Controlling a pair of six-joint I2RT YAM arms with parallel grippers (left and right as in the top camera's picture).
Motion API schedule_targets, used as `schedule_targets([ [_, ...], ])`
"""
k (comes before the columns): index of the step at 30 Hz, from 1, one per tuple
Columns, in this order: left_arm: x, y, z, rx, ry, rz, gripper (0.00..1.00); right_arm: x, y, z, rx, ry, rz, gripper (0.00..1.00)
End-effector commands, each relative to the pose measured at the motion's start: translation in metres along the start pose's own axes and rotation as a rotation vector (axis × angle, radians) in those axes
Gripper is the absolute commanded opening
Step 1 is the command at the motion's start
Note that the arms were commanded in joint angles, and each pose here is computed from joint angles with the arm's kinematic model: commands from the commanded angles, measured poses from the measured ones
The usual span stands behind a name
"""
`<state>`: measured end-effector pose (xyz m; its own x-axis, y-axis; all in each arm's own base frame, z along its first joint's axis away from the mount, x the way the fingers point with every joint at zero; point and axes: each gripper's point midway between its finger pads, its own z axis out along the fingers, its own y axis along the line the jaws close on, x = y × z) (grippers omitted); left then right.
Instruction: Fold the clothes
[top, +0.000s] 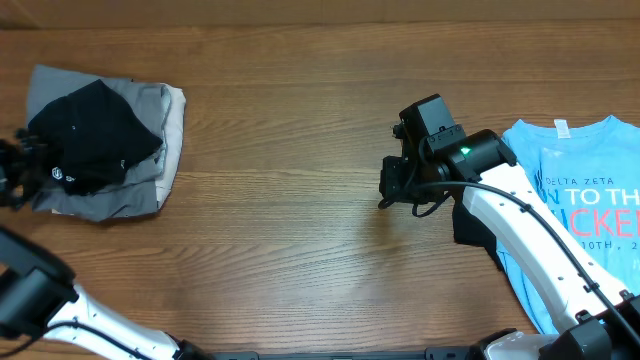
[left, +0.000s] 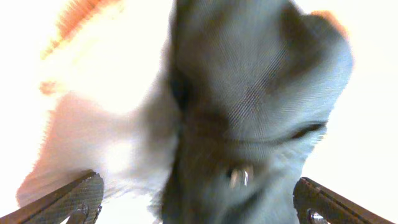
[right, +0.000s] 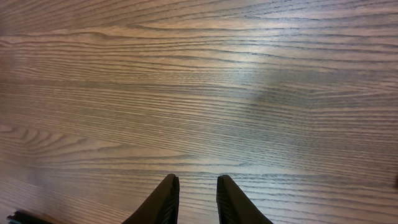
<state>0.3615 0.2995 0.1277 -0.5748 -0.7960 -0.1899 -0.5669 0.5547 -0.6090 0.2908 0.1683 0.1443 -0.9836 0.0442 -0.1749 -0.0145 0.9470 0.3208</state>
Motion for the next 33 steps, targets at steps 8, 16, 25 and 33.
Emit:
schedule_targets([
  [8,0.033,-0.167,-0.153,0.342,-0.244,0.338,1.00,-0.023,0.016,-0.038,-0.050,-0.142,-0.098,0.25],
  [16,0.181,-0.254,-0.174,0.193,-0.118,0.744,1.00,-0.045,0.056,-0.155,-0.177,-0.459,-0.229,0.52],
  [25,0.301,-0.254,-0.191,0.011,0.037,1.077,1.00,-0.027,0.069,-0.231,-0.266,-0.647,-0.276,1.00],
  [33,0.315,-0.265,-0.191,0.039,0.039,1.175,1.00,-0.011,0.059,-0.223,-0.240,-0.583,-0.261,1.00],
])
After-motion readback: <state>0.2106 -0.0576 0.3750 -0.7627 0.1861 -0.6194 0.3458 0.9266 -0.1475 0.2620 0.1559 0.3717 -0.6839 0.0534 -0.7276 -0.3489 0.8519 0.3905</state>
